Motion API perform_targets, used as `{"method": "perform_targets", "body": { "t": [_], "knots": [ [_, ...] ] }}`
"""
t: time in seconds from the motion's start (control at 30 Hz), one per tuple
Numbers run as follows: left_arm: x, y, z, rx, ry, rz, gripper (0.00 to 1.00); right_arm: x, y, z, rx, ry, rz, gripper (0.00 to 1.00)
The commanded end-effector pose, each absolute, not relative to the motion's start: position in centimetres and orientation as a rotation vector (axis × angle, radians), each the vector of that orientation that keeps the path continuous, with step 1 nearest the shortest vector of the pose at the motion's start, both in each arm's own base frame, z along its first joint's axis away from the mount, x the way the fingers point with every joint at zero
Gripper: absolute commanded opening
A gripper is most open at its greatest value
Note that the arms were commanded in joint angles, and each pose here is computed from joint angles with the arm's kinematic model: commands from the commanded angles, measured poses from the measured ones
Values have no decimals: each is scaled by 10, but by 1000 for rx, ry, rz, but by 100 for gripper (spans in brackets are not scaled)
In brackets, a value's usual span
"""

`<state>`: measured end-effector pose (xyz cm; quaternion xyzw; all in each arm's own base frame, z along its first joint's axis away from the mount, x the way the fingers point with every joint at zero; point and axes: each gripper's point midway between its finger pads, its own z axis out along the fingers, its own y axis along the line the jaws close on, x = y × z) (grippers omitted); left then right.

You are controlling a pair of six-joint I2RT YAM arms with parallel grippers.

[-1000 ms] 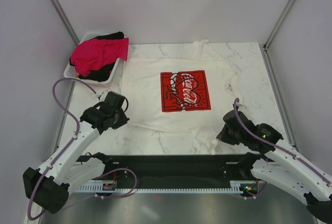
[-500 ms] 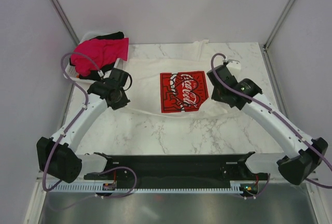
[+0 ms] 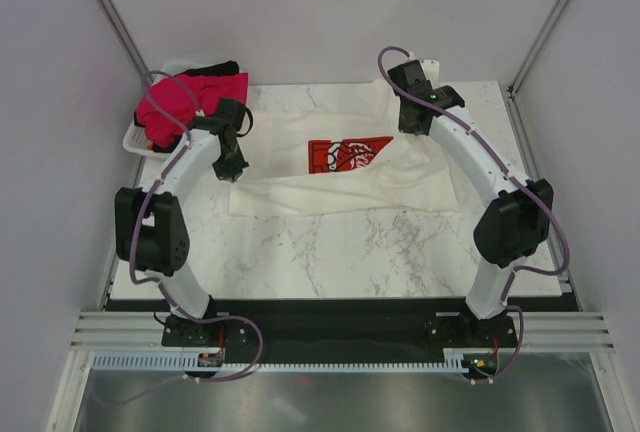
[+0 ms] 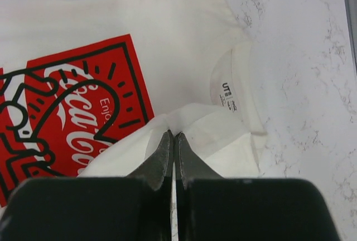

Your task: Fold and stack the t-shirts

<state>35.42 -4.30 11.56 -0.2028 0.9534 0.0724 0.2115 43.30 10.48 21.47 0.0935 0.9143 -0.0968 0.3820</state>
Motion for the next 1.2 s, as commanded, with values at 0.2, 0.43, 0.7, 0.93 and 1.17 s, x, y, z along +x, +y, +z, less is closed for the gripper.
{"method": "perform_targets", "body": {
  "t": [0.2, 0.43, 0.7, 0.93, 1.17],
  "knots": [
    [424, -48, 88, -466, 2734, 113, 38, 522, 79, 192, 248, 2319, -452, 80],
    [381, -41, 111, -505, 2667, 101, 75, 479, 53, 174, 415, 2363, -337, 98],
    [329, -39, 92, -639, 2569, -32, 76, 368, 20, 92, 754, 2480, 185, 91],
    [321, -40, 65, -726, 2515, -97, 78, 356, -15, 62, 844, 2494, 220, 84],
    [318, -33, 41, -821, 2487, -63, 78, 363, -10, 45, 835, 2505, 276, 74]
  ]
}}
